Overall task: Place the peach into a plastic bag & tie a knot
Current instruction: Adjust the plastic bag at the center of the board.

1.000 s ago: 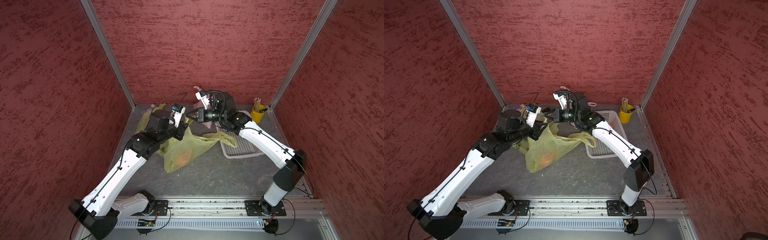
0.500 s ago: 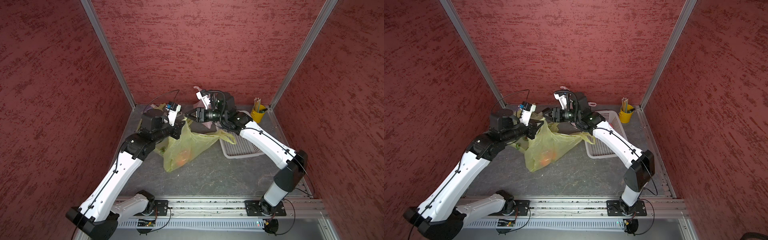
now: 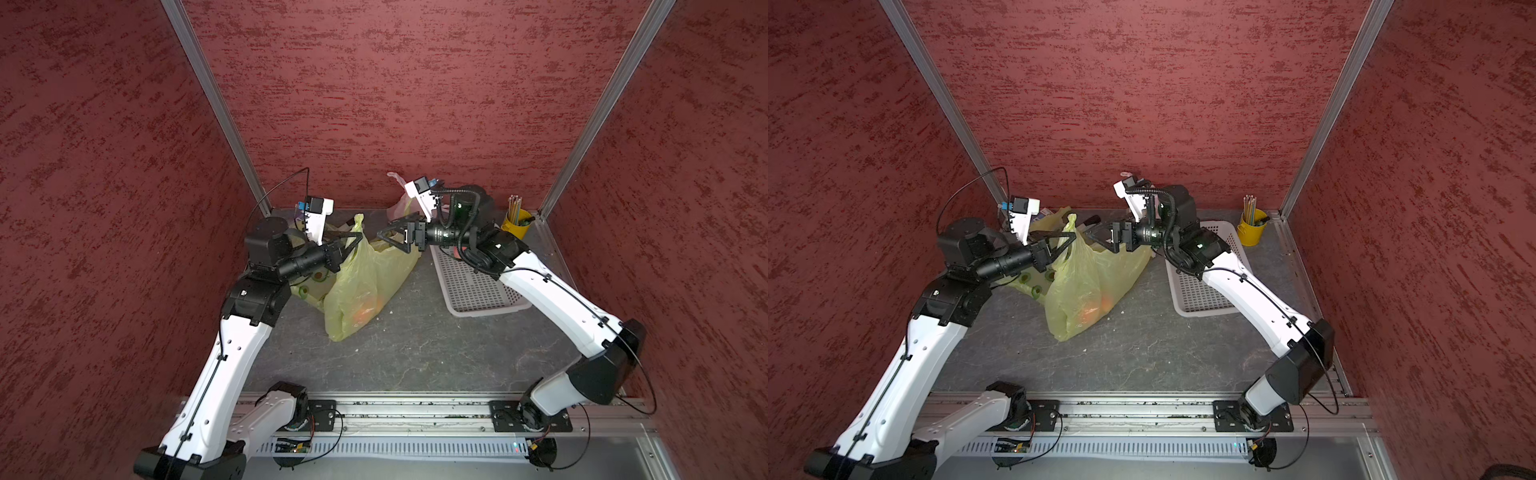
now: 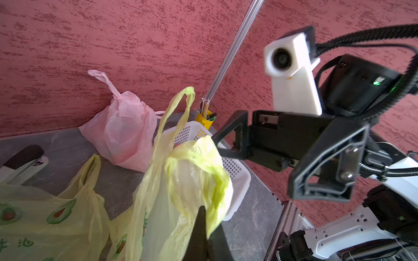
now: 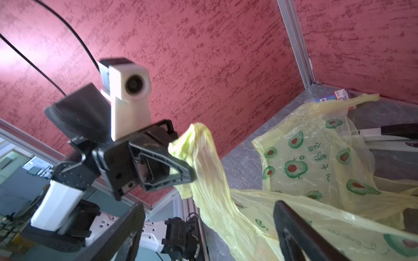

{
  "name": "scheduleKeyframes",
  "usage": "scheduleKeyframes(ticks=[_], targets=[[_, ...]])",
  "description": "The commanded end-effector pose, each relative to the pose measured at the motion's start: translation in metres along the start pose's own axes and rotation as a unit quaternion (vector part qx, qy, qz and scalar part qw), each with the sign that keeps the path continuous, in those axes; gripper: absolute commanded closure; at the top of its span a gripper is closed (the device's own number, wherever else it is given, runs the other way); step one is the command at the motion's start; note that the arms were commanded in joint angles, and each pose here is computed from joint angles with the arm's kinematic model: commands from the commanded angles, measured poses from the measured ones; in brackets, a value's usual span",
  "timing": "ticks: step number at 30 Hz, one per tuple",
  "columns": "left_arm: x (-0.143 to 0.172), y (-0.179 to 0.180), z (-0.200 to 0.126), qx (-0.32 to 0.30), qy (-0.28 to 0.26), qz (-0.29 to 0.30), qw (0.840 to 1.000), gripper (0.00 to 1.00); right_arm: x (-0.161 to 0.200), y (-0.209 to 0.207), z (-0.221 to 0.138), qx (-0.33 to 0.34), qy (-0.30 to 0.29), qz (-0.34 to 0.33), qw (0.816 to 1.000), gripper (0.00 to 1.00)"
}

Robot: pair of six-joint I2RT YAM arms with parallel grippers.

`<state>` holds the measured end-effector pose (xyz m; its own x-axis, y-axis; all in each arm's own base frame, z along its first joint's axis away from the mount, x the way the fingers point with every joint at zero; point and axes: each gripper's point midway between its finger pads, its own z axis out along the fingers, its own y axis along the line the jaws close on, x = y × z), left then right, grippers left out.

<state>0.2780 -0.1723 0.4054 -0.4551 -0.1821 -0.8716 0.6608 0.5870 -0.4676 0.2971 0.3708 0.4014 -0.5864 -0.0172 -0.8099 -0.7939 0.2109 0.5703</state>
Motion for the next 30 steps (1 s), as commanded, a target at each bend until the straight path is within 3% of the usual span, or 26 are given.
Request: scheduleKeyframes(ticks=[1, 7, 10, 12, 14, 16, 19, 24, 26, 30], targets=[[-0.004, -0.011, 0.001, 0.05, -0.004, -0.014, 0.999, 1.0, 0.017, 0.0, 0.011, -0.046, 0.023, -0.043, 0.998, 0.05], [-0.004, -0.013, 0.005, 0.073, 0.004, -0.029, 0.997, 1.0, 0.033, 0.014, 0.028, -0.106, 0.043, -0.057, 0.992, 0.02], [-0.003, -0.013, 0.006, 0.078, 0.007, -0.033, 0.996, 1.0, 0.039, 0.011, 0.038, -0.11, 0.052, -0.05, 0.991, 0.08], [-0.004, -0.013, 0.006, 0.077, 0.007, -0.034, 0.996, 1.0, 0.044, 0.007, 0.042, -0.11, 0.058, -0.041, 0.991, 0.22], [-0.005, -0.012, 0.005, 0.074, 0.005, -0.034, 0.997, 0.93, 0.046, 0.004, 0.044, -0.105, 0.059, -0.036, 0.992, 0.6], [-0.005, -0.011, 0.004, 0.07, 0.003, -0.035, 0.997, 0.87, 0.048, -0.001, 0.045, -0.093, 0.057, -0.033, 0.994, 0.83], [-0.006, -0.009, 0.002, 0.064, 0.0, -0.035, 0.997, 0.86, 0.047, -0.003, 0.044, -0.085, 0.052, -0.032, 0.995, 0.98], [-0.005, -0.004, 0.001, 0.055, 0.0, -0.039, 0.998, 0.81, 0.047, -0.002, 0.042, -0.081, 0.05, -0.03, 0.995, 1.0], [-0.005, -0.004, 0.001, 0.055, -0.001, -0.039, 0.998, 0.71, 0.048, -0.002, 0.042, -0.08, 0.051, -0.027, 0.995, 1.0], [-0.007, -0.005, 0.001, 0.057, 0.0, -0.04, 0.998, 0.7, 0.048, -0.002, 0.042, -0.081, 0.053, -0.025, 0.995, 1.0]])
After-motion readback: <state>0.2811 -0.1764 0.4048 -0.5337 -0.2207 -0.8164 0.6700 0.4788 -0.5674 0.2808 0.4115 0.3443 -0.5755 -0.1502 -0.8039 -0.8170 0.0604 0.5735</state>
